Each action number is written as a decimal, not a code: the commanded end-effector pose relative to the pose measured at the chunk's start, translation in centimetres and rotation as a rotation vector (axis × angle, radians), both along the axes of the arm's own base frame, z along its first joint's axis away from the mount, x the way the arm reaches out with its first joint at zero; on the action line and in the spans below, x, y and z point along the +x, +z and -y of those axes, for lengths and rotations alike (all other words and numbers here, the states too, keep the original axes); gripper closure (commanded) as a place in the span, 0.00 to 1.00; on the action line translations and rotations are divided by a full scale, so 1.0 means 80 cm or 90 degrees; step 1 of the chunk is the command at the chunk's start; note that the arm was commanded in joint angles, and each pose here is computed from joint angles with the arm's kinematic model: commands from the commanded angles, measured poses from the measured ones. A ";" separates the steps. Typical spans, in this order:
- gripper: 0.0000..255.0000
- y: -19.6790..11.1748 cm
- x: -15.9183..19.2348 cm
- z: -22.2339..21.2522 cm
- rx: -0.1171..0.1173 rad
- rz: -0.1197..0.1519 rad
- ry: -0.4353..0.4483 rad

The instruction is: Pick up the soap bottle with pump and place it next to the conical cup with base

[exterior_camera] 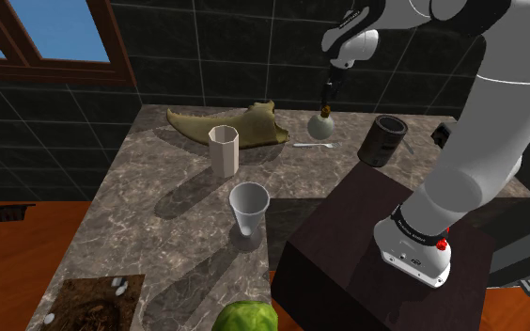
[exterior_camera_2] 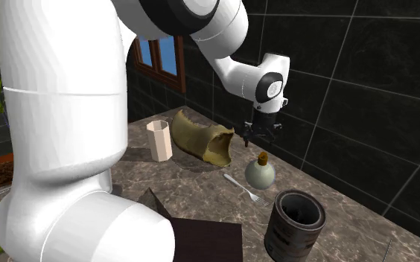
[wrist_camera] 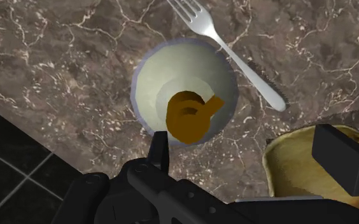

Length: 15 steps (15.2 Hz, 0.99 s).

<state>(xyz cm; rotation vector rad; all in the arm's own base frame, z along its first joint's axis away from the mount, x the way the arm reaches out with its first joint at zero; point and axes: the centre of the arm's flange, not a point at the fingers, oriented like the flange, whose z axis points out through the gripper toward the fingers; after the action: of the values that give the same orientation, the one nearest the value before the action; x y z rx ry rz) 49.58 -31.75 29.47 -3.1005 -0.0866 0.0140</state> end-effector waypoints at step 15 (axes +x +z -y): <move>0.00 -0.085 0.019 0.034 -0.001 -0.004 0.002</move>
<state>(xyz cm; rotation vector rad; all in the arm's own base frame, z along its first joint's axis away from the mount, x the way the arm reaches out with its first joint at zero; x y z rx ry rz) 51.11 -34.44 22.71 -3.1024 -0.0911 0.0242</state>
